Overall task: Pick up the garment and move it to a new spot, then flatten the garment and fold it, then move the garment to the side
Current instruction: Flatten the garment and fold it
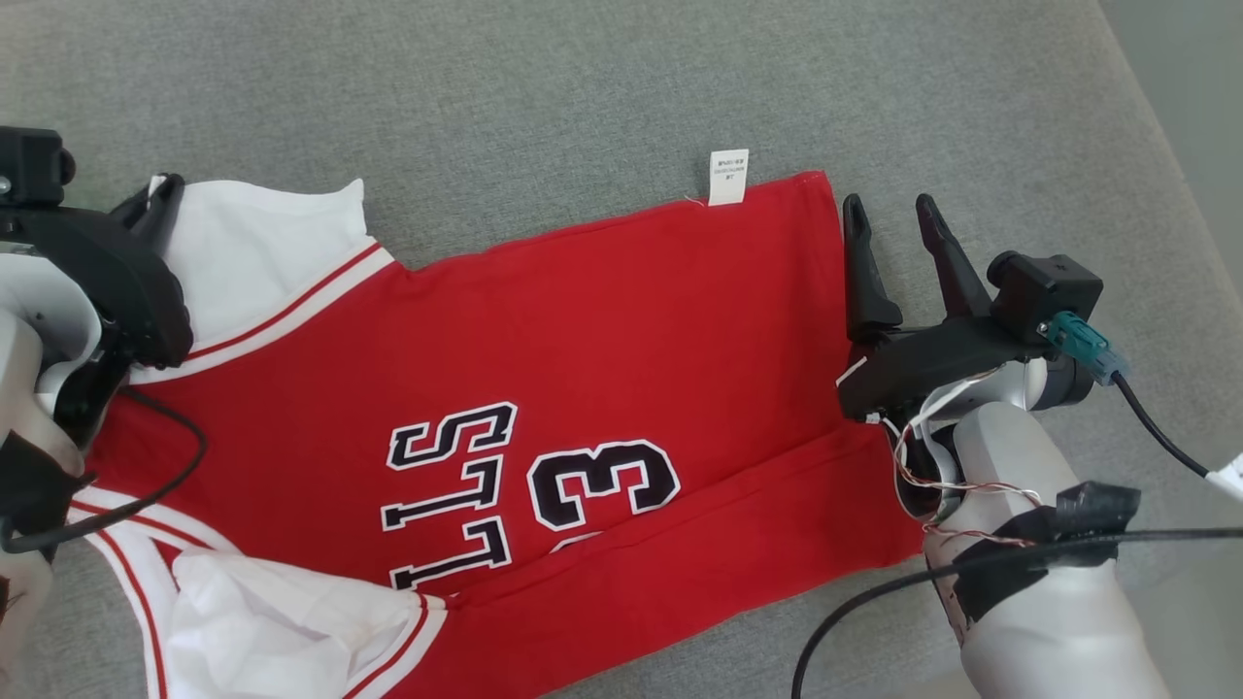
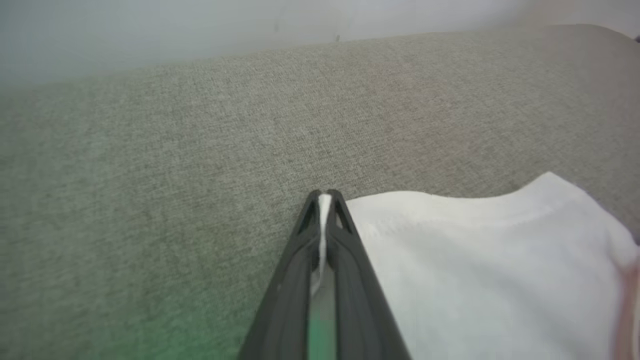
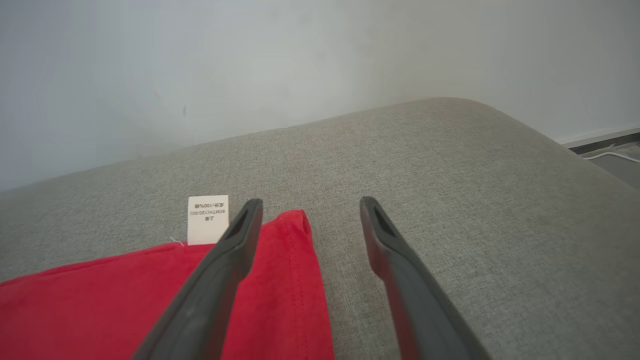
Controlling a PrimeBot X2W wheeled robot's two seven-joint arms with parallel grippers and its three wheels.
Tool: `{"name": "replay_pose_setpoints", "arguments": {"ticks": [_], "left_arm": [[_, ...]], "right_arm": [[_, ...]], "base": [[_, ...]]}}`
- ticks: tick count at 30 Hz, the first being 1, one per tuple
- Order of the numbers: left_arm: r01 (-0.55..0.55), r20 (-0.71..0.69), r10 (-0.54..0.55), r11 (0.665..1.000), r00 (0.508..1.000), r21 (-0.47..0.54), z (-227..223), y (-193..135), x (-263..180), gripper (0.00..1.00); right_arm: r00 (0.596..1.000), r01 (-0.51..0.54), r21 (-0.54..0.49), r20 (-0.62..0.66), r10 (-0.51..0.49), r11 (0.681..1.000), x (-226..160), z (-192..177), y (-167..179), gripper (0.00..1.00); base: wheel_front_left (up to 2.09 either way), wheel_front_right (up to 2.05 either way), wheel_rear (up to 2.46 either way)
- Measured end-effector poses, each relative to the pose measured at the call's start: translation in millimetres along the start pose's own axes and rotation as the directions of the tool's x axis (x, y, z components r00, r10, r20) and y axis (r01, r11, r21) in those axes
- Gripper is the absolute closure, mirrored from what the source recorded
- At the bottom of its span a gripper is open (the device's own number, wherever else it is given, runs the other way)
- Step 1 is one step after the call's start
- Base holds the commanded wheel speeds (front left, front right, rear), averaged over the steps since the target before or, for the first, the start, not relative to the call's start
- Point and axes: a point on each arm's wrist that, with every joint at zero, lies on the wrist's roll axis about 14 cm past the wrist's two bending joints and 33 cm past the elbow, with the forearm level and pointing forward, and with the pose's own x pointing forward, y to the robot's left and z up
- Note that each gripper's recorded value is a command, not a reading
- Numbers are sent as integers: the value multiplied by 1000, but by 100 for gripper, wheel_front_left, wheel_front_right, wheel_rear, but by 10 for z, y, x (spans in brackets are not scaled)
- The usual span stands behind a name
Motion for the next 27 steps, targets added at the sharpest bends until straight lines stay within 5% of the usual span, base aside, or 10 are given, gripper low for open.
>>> {"name": "replay_pose_setpoints", "arguments": {"ticks": [19,21,22,23,24,27], "left_arm": [[82,207,-107,989,973,123,585,-266,-403,100],[84,212,-110,988,971,127,592,-263,-440,100],[81,213,-107,988,971,128,594,-247,-458,100],[82,220,-109,988,969,129,607,-248,-475,100],[82,224,-110,988,968,131,618,-245,-489,100],[84,232,-114,987,966,134,634,-242,-518,100]], "right_arm": [[978,23,30,-206,-17,999,426,-282,-87,0],[975,26,28,-223,-19,999,455,-320,-94,7],[973,26,30,-229,-18,999,469,-335,-85,15],[971,31,31,-238,-23,999,479,-356,-97,69],[968,32,23,-249,-26,999,484,-382,-111,100],[968,39,14,-247,-34,999,528,-385,-137,100]], "base": [[0,0,0],[0,0,0],[0,0,0],[0,0,0],[0,0,0],[0,0,0]]}}
